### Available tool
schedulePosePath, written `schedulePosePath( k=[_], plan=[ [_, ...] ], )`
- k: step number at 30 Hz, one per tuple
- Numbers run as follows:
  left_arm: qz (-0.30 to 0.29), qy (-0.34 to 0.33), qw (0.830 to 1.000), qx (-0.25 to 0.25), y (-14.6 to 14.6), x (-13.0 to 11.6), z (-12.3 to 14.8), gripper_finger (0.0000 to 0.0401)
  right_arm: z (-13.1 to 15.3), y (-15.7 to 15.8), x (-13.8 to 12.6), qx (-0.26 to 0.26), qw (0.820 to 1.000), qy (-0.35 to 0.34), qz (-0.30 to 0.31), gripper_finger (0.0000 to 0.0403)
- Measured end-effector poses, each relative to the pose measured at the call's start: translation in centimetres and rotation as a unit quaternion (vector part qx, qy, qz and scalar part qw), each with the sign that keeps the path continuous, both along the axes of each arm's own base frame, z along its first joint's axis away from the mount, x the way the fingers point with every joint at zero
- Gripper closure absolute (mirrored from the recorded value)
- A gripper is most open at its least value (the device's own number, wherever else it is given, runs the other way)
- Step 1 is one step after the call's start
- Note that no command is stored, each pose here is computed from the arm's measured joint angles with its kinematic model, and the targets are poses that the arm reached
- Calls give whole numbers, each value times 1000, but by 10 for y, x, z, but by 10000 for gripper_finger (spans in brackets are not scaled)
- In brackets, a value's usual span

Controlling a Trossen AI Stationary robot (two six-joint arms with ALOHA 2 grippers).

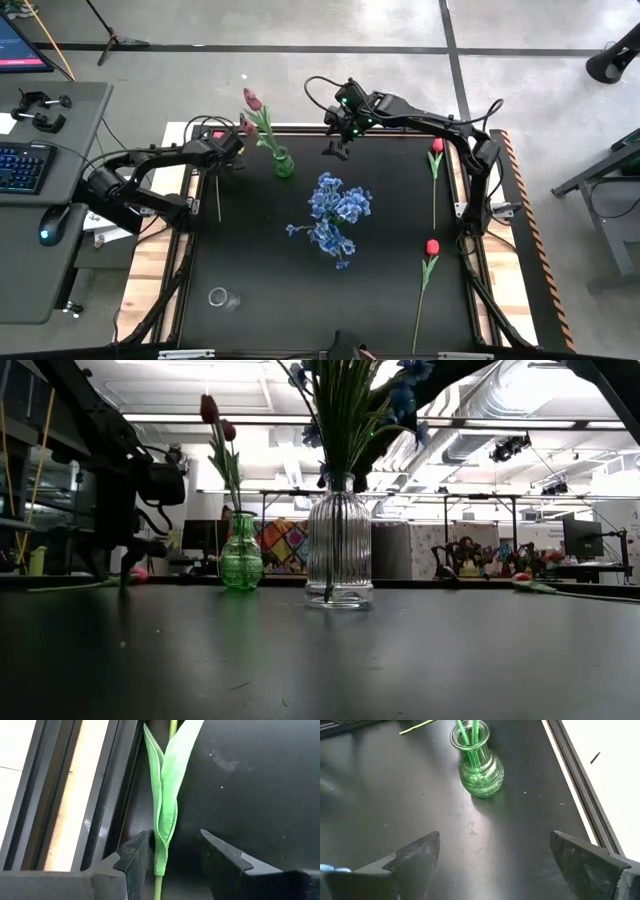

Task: Sort flowers into vase by color
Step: Put the top left red tulip into the left transparent vase

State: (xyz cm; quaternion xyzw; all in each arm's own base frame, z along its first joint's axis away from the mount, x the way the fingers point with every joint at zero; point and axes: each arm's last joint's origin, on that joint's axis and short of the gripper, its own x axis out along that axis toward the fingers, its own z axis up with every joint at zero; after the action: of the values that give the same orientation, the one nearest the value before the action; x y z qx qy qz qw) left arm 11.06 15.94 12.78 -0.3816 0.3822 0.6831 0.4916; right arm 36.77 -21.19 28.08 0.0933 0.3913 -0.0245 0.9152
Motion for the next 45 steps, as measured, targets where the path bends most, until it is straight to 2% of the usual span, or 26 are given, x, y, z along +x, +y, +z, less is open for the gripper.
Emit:
schedulePosePath(
  k=[11,14,20,24,30,33,37,41,43,45],
  plan=[
    [-26,1,1000,-9,-1,2,0,246,0,0,0,0,1000,0,0,37],
    [-40,5,999,-20,-1,2,-2,276,0,0,0,0,1000,-1,0,37],
    [-54,-3,998,-32,-1,3,-1,387,0,0,0,-1,1000,-1,0,37],
    [-80,-30,995,-43,-3,4,12,388,0,0,0,-1,1000,-1,0,37],
    [-131,-78,987,54,-1,7,60,399,0,0,0,-1,1000,-1,0,37],
    [-170,-118,973,104,-10,6,88,400,0,0,0,0,1000,-1,-1,37],
    [-219,-156,952,146,-35,-4,119,400,0,0,0,0,1000,-1,-1,37],
    [-193,-171,939,228,-60,-22,152,401,0,0,0,0,1000,-1,-1,37],
    [-174,-185,923,289,-68,-31,173,401,0,0,0,0,1000,-1,-1,37],
    [-173,-209,898,347,-76,-38,195,401,0,0,0,0,1000,-2,-1,37]
  ],
)
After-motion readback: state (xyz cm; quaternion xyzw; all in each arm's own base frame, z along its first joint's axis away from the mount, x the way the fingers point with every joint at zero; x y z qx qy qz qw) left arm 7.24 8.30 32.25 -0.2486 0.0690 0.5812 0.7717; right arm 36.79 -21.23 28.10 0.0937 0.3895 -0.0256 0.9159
